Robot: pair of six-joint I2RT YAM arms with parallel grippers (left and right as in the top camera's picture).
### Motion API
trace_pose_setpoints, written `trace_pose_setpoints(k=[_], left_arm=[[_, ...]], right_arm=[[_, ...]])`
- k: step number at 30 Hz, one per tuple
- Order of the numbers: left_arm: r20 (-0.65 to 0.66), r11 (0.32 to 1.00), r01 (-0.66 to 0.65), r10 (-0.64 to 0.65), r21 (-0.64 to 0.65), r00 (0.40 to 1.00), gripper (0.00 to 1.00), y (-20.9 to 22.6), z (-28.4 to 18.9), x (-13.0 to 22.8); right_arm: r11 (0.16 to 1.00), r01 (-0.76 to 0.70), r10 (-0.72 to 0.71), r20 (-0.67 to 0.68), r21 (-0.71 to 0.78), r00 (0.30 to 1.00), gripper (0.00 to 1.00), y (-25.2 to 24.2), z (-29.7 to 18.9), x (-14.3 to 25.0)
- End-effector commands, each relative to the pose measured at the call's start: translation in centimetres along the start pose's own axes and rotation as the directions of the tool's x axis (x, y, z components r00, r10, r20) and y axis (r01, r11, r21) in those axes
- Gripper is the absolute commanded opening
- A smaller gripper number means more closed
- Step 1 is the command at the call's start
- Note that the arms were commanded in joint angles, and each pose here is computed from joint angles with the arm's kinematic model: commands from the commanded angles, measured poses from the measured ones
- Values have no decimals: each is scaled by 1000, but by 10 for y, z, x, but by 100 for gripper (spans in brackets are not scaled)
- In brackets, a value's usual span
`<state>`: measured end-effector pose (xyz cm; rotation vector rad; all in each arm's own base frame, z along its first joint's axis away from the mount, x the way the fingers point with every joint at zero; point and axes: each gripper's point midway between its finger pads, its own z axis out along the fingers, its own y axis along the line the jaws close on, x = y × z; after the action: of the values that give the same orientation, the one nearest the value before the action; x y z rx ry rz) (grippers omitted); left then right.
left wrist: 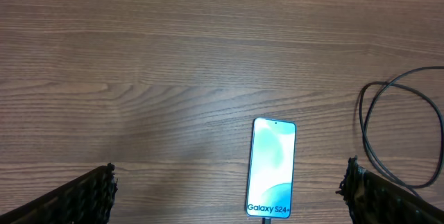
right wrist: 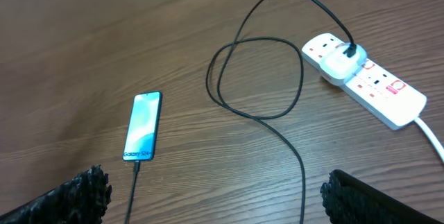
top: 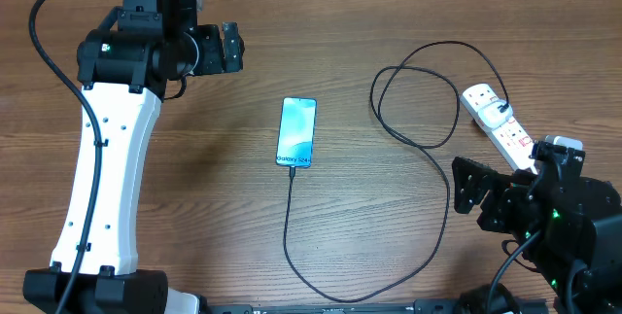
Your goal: Plug charger to phone and switch on socket
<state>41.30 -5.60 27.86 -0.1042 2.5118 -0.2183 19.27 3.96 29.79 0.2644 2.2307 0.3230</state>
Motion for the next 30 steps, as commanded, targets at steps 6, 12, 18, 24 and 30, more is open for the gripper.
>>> trace_pose_setpoints(k=[6,12,18,24,30], left_arm=[[-10,1000,16,-16,-6,1000,100,-1,4,2],[-10,1000,16,-16,-6,1000,100,-1,4,2],[-10,1000,16,-16,-6,1000,99,-1,4,2],[-10,1000,16,-16,-6,1000,100,-1,4,2],[-10,1000,16,-16,-6,1000,100,-1,4,2]], right_arm=[[1000,1,-1,-12,29,1000,100,-6,0,5],[1000,1,-1,-12,29,1000,100,-6,0,5],[1000,3,-3,-11,31,1000,100,-6,0,4],[998,9,-9,-3,64,1000,100,-13,6,6],[988,155,-156,83,7,984,100,-14,31,11]])
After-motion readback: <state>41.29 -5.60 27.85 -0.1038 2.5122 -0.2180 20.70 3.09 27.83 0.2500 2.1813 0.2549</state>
